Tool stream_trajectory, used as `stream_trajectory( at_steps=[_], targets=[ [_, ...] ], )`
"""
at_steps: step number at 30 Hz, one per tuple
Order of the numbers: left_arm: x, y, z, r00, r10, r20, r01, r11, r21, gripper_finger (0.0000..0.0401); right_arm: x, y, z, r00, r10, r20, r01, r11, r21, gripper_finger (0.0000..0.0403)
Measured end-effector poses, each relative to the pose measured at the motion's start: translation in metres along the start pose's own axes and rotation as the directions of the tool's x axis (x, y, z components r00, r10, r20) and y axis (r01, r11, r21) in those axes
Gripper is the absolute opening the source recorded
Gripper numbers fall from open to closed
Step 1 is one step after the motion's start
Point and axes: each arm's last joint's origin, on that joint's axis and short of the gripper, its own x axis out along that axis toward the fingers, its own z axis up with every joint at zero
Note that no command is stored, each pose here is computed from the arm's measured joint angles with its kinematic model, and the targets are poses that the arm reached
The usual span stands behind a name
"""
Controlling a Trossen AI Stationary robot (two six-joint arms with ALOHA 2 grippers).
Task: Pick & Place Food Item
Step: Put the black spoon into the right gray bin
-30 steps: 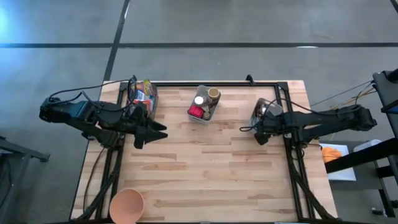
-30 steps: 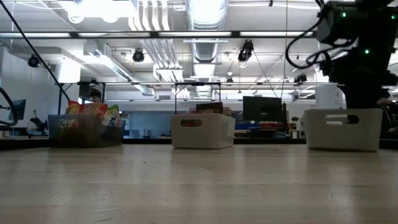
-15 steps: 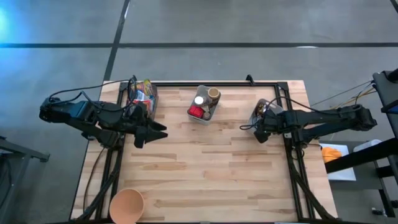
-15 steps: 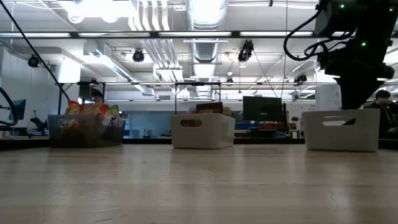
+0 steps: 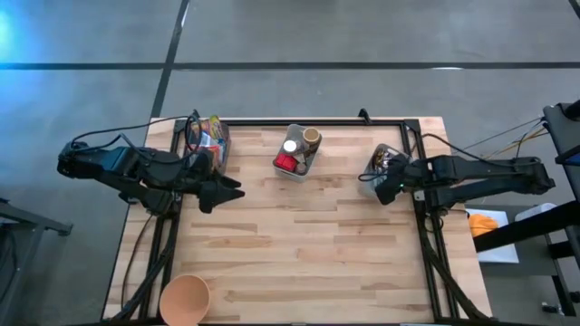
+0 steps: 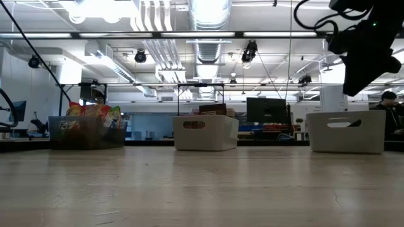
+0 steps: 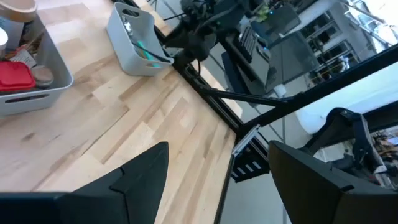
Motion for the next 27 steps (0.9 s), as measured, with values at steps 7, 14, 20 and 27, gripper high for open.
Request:
stream_trajectory(
  at_steps=[7,14,20,27],
  targets=[
    [0.000,0.000,0.000,1.000,-0.002,0.001,0.002,1.000,-0.001,0.0278,-0.006,-0.006,-0.005,0.993,0.098,-0.060,-0.097,0.995,0.031,0.0016],
    [0.000,0.000,0.001,0.999,0.017,0.028,-0.017,1.000,0.000,0.0278,0.007,0.003,-0.007,0.983,0.031,-0.183,-0.040,0.998,-0.042,0.0008],
    [0.000,0.000,0.001,0.999,0.018,0.028,-0.018,1.000,0.000,0.0278,0.024,0.009,-0.009,0.957,-0.071,-0.280,0.047,0.995,-0.092,0.0008],
    [0.000,0.000,0.001,1.000,0.011,0.019,-0.011,1.000,0.000,0.0278,0.034,0.011,-0.005,0.955,-0.048,-0.294,0.026,0.997,-0.079,0.0008]
  ],
)
